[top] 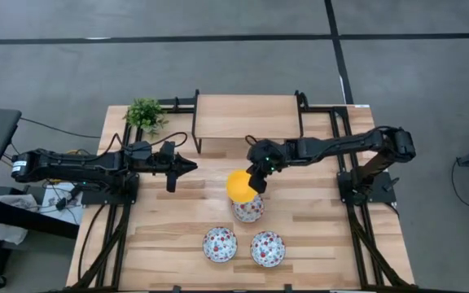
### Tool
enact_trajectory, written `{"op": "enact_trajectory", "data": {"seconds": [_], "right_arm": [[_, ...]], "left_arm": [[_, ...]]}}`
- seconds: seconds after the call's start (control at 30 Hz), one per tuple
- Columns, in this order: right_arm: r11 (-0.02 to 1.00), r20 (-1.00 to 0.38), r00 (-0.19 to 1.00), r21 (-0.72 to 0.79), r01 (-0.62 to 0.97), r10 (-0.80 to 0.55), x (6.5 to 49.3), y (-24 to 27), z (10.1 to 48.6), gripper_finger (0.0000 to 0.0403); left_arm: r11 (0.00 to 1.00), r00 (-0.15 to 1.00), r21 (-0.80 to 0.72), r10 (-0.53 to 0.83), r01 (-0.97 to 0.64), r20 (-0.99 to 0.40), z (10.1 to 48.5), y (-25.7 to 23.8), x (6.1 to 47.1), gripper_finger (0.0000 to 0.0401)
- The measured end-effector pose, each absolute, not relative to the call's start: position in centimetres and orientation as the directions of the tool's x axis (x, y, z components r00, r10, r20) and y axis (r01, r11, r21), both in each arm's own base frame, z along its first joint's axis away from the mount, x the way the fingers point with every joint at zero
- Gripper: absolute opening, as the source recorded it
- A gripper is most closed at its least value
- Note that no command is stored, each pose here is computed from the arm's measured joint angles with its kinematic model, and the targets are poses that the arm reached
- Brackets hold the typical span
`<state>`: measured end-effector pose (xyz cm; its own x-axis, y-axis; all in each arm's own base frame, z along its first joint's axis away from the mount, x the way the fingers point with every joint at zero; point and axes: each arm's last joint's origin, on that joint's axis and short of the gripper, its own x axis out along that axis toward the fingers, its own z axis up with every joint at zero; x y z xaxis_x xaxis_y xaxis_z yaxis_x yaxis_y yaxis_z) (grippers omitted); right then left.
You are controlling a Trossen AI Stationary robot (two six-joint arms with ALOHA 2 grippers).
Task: Pick & Place Mini bowls
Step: Put the top yellow bowl on the shelf
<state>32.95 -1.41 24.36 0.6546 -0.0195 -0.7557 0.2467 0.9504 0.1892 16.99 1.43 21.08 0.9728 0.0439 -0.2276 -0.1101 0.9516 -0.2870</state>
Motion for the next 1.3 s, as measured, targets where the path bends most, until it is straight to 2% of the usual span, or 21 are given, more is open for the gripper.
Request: {"op": "enact_trajectory", "data": {"seconds": [0.73,1.3], "right_arm": [[0.978,-0.656,0.748,0.065,0.196,-0.106,34.0,-5.3,31.6,0.0001],[0.954,-0.552,0.801,0.031,0.297,-0.231,33.1,-10.7,35.8,0.0000]], "left_arm": [[0.950,0.974,-0.294,0.044,-0.110,-0.223,21.1,1.4,17.0,0.0038],[0.951,0.982,-0.294,0.044,-0.098,-0.186,21.5,1.4,17.1,0.0038]]}}
